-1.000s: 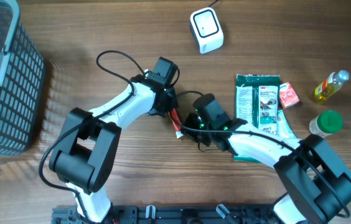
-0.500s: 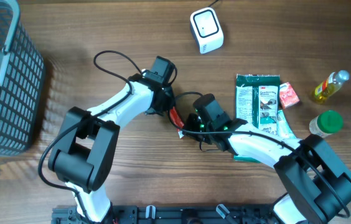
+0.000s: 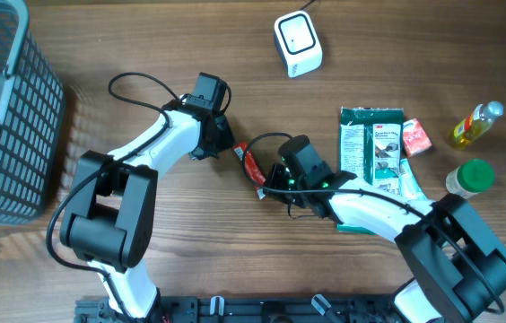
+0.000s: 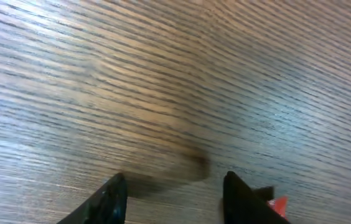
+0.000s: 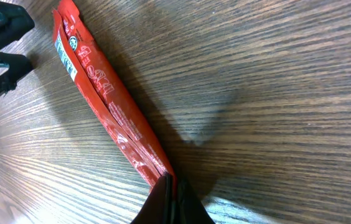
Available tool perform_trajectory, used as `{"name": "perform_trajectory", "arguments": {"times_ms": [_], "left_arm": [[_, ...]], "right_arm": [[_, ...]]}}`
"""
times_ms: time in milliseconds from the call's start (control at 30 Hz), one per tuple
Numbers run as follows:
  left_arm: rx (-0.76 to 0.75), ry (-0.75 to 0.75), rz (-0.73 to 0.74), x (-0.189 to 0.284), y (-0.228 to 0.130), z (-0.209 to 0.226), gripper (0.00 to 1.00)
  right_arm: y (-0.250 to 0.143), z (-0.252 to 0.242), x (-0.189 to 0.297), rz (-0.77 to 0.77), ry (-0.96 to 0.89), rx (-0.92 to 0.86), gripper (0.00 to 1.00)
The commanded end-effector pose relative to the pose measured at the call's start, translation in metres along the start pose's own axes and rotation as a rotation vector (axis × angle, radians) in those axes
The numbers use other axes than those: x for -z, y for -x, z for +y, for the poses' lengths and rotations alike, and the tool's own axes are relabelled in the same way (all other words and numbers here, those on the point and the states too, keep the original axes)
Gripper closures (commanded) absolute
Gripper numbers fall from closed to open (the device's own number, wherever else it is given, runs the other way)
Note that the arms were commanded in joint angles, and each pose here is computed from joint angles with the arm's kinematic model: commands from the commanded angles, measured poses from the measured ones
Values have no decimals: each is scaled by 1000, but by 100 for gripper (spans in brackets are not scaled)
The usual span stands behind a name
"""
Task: Scan the item barcode
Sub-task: 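Open the left gripper and withdraw it left, right gripper holding the strip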
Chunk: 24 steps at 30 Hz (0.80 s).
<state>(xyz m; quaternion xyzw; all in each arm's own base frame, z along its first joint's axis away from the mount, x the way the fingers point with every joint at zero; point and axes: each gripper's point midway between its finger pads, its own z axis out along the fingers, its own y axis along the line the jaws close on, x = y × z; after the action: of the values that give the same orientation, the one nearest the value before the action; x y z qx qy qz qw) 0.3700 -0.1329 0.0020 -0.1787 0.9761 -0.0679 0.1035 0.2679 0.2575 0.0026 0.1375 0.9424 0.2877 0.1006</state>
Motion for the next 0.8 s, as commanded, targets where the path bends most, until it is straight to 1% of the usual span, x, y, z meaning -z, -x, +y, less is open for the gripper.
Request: {"name": "perform_trajectory", "arguments": {"times_ms": [0, 67, 100, 133, 167, 200, 267, 367, 500, 533, 567, 633, 700, 767], "left_arm": [[5, 142, -41, -8, 5, 31, 49], [-1, 259, -108, -3, 15, 52, 36], [-6, 316, -138, 1, 19, 62, 32], [-11, 370, -168, 5, 24, 71, 22], [-18, 429, -200, 9, 28, 80, 10], [-21, 448, -210, 11, 29, 83, 5], [-21, 454, -215, 12, 30, 84, 0], [-21, 454, -216, 12, 30, 84, 0], [-24, 425, -184, 11, 25, 80, 0], [-55, 407, -167, 12, 24, 77, 0], [-93, 374, -152, 17, 24, 72, 0], [-109, 303, -145, 31, 25, 63, 0], [-121, 222, -150, 47, 30, 56, 0], [-91, 213, -168, 55, 37, 62, 0]], "right_arm": [[-1, -9, -3, -8, -32, 19, 96], [-1, -9, -3, -8, -33, 22, 96], [-1, -9, -3, -8, -33, 23, 96], [0, -9, -3, -11, -34, 36, 96], [0, -10, -3, -12, -38, 46, 96], [0, -11, -3, -9, -43, 45, 96], [0, -12, -3, -12, -46, 44, 96], [0, -12, -3, -12, -49, 46, 94], [-3, 4, 4, 57, 53, 227, 96], [0, 6, 8, 61, 68, 241, 96], [7, 10, 19, 66, 94, 270, 96], [18, 13, 39, 68, 112, 307, 96], [27, 24, 69, 70, 162, 431, 96], [34, 32, 93, 53, 171, 548, 96]]}}
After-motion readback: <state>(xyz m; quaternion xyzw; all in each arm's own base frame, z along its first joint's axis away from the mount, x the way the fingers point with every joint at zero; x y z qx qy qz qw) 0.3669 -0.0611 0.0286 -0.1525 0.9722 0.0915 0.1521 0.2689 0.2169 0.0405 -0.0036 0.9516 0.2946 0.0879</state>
